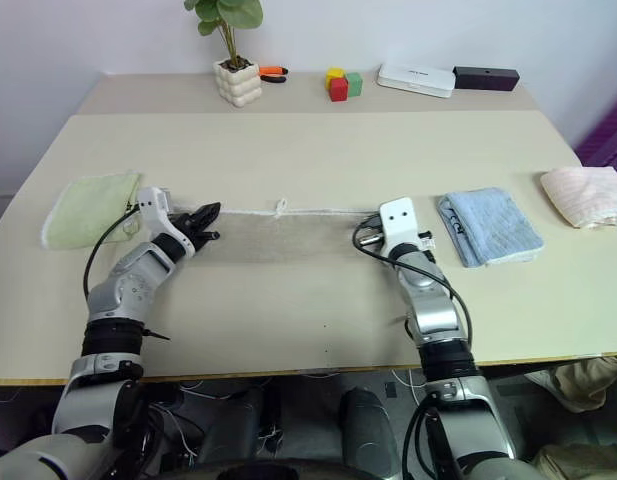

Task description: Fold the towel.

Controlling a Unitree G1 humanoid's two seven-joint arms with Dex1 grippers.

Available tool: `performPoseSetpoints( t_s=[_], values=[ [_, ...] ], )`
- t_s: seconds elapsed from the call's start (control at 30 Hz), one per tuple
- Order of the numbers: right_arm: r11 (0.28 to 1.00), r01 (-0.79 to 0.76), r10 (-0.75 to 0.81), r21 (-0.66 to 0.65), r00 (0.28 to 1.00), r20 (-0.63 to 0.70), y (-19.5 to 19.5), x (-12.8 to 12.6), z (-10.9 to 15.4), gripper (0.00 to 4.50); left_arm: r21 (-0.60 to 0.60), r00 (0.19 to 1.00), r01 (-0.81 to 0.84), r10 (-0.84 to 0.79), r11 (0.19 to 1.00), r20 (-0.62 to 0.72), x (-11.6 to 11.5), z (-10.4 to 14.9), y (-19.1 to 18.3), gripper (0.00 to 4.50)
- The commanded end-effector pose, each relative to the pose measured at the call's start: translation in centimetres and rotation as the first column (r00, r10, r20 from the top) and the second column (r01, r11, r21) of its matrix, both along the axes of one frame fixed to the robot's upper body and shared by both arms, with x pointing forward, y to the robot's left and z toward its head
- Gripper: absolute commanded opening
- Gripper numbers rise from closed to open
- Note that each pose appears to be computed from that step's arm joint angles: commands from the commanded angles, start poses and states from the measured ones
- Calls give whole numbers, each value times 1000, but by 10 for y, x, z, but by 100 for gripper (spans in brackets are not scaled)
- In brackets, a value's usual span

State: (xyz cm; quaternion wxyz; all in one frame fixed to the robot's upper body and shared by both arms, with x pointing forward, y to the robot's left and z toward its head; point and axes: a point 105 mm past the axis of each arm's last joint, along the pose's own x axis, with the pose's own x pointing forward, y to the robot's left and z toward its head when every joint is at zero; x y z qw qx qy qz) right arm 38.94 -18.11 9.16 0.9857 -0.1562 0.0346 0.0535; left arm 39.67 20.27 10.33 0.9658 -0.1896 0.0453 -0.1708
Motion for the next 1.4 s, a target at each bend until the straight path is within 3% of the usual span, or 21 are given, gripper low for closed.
performPoseSetpoints(
  t_s=[0.03, 0.13, 0.2, 0.23, 0.37, 0.47, 0.57, 0.67, 0.83, 1.07, 1.23, 1.4],
  values=[
    [1000, 20, -20, -19, 1000, 13, -17, 0, 4, 0, -13, 999, -29, 29, 999, 18, 0, 5, 16, 5],
    [998, -21, 20, 56, 1000, 24, -20, -3, 12, 0, -3, 996, 20, -20, 1000, 89, -5, 19, 14, 5],
    [993, -45, 40, 108, 998, 46, -20, -4, 23, 52, -44, 991, 86, -81, 995, 108, -12, 25, 8, 56],
    [976, -45, 33, 211, 998, 59, -23, -7, 32, 85, -7, 985, 121, -119, 993, 127, -16, 30, 4, 93],
    [877, -34, 6, 478, 998, 59, -39, -23, 59, 286, 107, 945, 253, -269, 962, 187, -31, 49, -12, 295],
    [777, -60, 54, 627, 998, 29, -41, -49, 67, 447, 190, 911, 319, -356, 928, 210, -39, 64, -11, 448],
    [733, -39, 70, 679, 997, -18, -46, -71, 66, 447, 256, 875, 382, -437, 888, 208, -44, 72, -6, 448],
    [662, -12, 121, 749, 989, -91, -42, -97, 56, 447, 292, 779, 533, -596, 794, 197, -61, 82, -6, 448],
    [532, 109, 104, 840, 976, -193, -35, -115, 36, 447, 337, 662, 659, -731, 673, 165, -76, 87, -4, 448],
    [386, 225, 85, 895, 957, -278, -22, -116, 17, 447, 366, 636, 669, -753, 647, 168, -69, 93, -3, 448],
    [272, 277, 53, 922, 952, -302, -24, -107, 11, 447, 348, 605, 701, -778, 622, 170, -78, 94, -5, 448],
    [240, 299, 48, 923, 947, -319, -25, -93, 7, 447, 348, 619, 692, -768, 633, 166, -84, 92, 2, 448]
  ],
)
